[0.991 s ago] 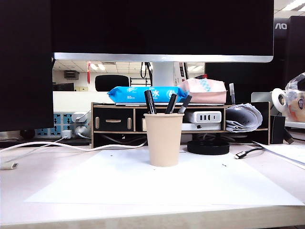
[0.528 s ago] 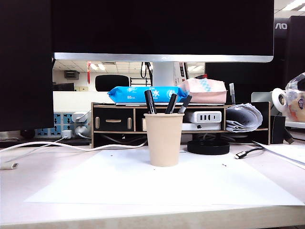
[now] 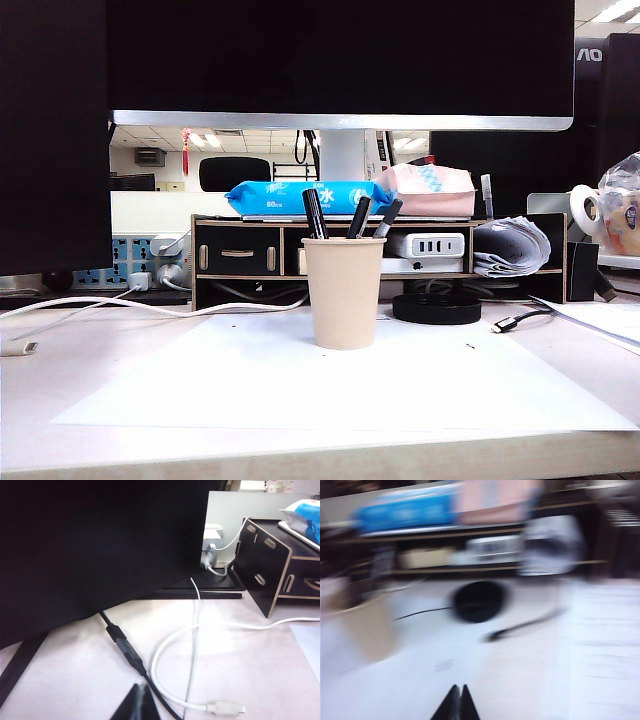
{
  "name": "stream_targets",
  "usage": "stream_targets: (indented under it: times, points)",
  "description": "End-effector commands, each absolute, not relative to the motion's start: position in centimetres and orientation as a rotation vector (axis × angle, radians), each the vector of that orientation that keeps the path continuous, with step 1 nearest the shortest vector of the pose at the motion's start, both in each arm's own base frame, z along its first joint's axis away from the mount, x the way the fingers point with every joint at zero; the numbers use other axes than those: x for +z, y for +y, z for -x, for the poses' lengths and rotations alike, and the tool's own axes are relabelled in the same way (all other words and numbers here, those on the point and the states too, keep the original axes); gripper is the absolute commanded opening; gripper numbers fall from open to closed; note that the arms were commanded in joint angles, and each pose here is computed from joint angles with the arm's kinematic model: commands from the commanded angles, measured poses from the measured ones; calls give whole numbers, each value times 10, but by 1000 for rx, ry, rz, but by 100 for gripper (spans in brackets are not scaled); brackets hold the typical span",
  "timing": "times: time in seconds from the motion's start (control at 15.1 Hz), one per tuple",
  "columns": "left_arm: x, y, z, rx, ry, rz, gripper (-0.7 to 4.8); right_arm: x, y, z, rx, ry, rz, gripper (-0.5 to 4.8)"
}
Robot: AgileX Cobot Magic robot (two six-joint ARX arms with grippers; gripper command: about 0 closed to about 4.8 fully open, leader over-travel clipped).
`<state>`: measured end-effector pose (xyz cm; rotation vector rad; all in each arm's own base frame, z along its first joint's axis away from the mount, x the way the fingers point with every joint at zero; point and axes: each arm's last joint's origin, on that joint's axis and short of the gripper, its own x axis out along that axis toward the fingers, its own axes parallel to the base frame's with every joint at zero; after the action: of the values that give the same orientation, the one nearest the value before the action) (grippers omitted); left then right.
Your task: Pick up the marker and insert it into the paper cup.
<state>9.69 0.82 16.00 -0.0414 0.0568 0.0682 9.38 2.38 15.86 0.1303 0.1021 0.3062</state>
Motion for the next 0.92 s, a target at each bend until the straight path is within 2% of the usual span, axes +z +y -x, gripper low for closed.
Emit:
stream_targets:
  times: [0.07, 0.26, 0.92]
  points:
    - [162, 8, -97, 69, 38, 40, -4, 159, 7, -97, 133, 80, -136, -5]
    - [162, 8, -97, 69, 38, 40, -4, 159, -6, -97, -11, 71, -140, -5]
    - [162, 8, -97, 69, 38, 40, -4, 159, -2, -97, 21, 71, -131, -5]
